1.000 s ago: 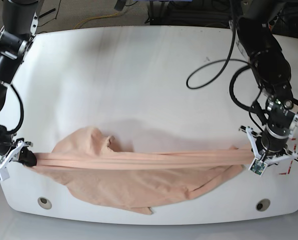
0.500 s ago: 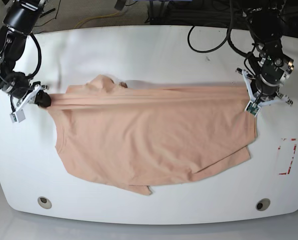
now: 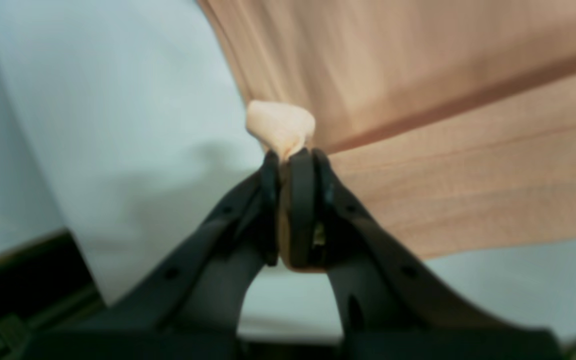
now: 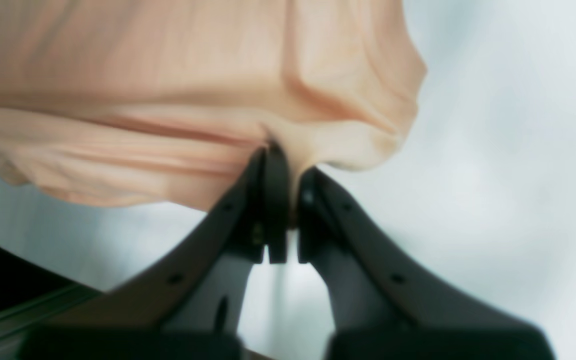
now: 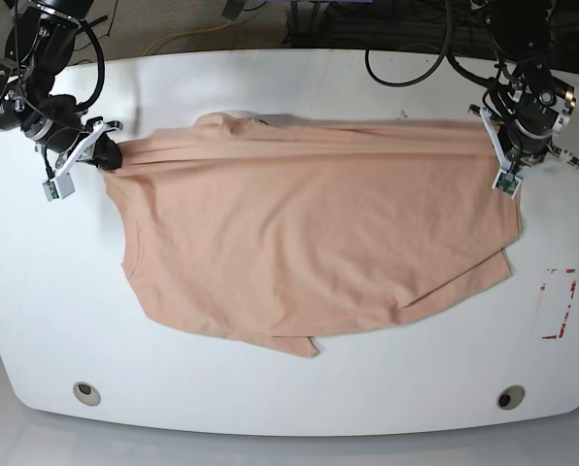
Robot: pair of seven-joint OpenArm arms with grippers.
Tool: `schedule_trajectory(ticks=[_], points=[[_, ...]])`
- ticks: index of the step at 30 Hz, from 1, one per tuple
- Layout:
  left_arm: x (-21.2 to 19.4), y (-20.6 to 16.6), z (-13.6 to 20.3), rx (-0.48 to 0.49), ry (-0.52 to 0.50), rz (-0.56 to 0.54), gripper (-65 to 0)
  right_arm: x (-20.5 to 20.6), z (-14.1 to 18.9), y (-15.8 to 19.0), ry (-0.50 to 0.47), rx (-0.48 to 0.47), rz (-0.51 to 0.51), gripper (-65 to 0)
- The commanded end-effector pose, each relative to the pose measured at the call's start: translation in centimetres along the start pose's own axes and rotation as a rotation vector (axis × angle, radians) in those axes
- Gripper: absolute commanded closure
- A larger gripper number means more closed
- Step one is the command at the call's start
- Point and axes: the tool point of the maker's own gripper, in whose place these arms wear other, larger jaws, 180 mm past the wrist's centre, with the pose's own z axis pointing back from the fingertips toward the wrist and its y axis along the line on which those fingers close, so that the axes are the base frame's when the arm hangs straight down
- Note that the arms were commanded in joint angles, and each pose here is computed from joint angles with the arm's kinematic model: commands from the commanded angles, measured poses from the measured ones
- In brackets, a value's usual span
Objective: Fold the T-shirt properly
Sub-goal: 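Lay the shirt down flat, pulling the held edge back with both grippers, then release the shirt edge and regrasp nearby fabric with both grippers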
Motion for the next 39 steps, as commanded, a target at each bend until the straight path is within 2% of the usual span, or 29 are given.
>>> schedule_trajectory(ticks=[1,4,9,19,21,24,26,27,29,30,32,35,39], points=[[1.6,2.1,0.4,0.062,-0.038,0.002,0.0,2.5,0.7,-0.5,-0.066,-0.023,0.027,0.0],[3.7,3.5,0.2,0.089,-0.081,0.021,0.0,3.6,0.2,-0.9,-0.088,-0.017,0.014,0.0],[5.1,4.8,-1.3,0.085,-0.091,0.046,0.0,5.8,-0.9,-1.7,-0.128,0.006,-0.035,0.0],[6.3,3.8,-5.7,-0.027,-0.101,0.109,-0.4,9.1,-3.7,-3.5,-0.188,0.073,-0.179,0.0],[6.3,3.5,-6.4,-0.046,-0.089,0.118,-0.6,9.6,-4.3,-3.4,-0.193,0.084,-0.186,-5.2],[6.4,3.0,-7.4,-0.076,-0.072,0.124,-6.3,9.7,-5.2,-3.3,-0.168,0.098,-0.186,-20.9],[6.0,3.5,-8.0,-0.082,-0.048,0.1,-17.8,9.6,-5.2,-3.6,-0.154,0.093,-0.179,-36.6],[5.8,3.5,-8.2,-0.086,-0.04,0.094,-21.4,9.6,-5.2,-3.6,-0.155,0.094,-0.18,-40.7],[5.4,3.4,-8.6,-0.097,-0.022,0.079,-32.8,9.9,-4.7,-3.5,-0.163,0.091,-0.161,-50.6],[5.2,3.5,-8.6,-0.097,-0.017,0.077,-37.4,10.2,-4.4,-3.3,-0.17,0.087,-0.144,-53.0],[5.4,4.0,-8.4,-0.086,-0.022,0.073,-41.5,9.7,-3.9,-2.8,-0.158,0.078,-0.108,-53.1],[5.7,5.1,-7.6,-0.049,-0.04,0.061,-42.1,8.9,-3.3,-1.7,-0.132,0.074,-0.06,-50.9],[5.5,5.4,-6.4,-0.017,-0.058,0.041,-42.1,6.1,-3.8,1.0,-0.095,0.128,-0.056,-48.7]])
